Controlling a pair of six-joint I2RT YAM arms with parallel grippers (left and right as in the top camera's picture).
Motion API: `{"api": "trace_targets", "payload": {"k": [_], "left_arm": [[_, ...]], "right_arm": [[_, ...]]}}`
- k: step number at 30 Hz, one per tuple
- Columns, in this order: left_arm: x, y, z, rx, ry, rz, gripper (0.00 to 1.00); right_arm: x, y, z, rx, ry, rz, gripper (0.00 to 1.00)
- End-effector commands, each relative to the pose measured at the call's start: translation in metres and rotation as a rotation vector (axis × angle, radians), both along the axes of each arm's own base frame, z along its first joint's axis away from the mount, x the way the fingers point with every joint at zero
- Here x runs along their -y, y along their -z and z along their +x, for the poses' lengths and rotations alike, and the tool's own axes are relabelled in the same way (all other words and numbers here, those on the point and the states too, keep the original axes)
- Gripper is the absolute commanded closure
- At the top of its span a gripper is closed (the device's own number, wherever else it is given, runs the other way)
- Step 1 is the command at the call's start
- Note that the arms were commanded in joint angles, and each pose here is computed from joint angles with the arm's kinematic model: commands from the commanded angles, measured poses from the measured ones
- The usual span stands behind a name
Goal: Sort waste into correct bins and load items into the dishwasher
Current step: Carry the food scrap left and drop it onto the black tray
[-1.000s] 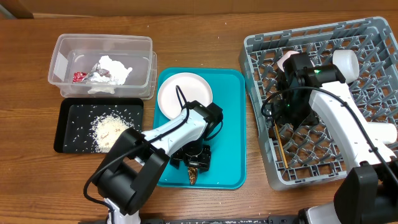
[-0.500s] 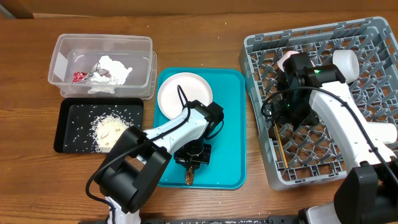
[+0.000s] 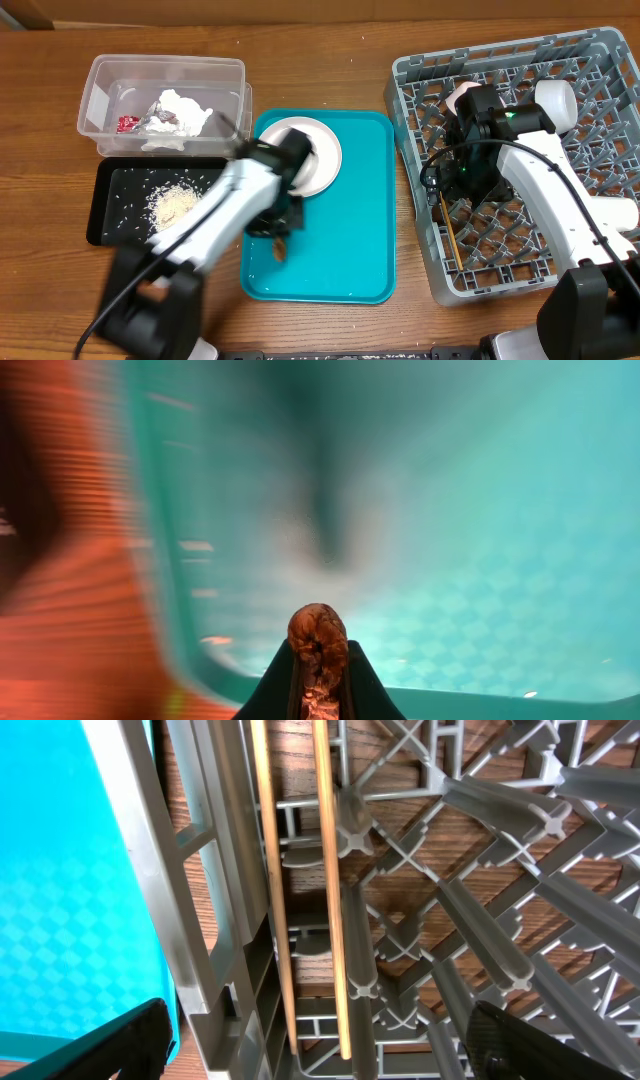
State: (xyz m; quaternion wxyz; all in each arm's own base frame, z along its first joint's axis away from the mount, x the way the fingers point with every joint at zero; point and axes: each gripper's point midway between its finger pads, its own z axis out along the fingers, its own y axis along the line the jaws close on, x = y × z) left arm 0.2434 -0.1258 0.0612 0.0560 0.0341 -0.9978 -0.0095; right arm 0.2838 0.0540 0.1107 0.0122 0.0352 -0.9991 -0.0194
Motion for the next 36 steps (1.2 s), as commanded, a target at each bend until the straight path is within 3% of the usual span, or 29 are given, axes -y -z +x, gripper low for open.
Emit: {"api": "trace_targets", "payload": {"k": [1,8,15,21,28,29,30,36], "left_arm": [[-0.061,-0.046,0.027,0.193,-0.147,0.07,0.96],[-0.167,-0.069,0.048,0.326,-0.469,0.152,0.96],[-0.229,-0.053,0.071,0.389,-0.641,0.212,0.96],[-0.26,-0.024,0.076,0.342,-0.684,0.307,0.94],[-0.263,0.015,0.076,0.246,-0.677,0.319,0.93],[-0.263,0.017,0.076,0.242,-0.677,0.32,0.92],[-0.264,0.018,0.077,0.242,-0.678,0.32,0.82],[-0.264,0.018,0.078,0.246,-0.679,0.32,0.82]], "right_arm": [[0.0,0.0,0.0,0.004,0.005,0.002,0.03],[0.0,0.0,0.001,0.004,0.005,0.003,0.02],[0.0,0.0,0.0,0.003,0.005,0.002,0.02],[0.0,0.0,0.0,0.004,0.005,0.003,0.02],[0.0,0.0,0.0,0.004,0.005,0.003,0.03],[0.0,0.0,0.0,0.003,0.005,0.004,0.02],[-0.001,0.0,0.0,0.002,0.005,0.01,0.02],[-0.001,0.0,0.0,0.002,0.005,0.01,0.02]]}}
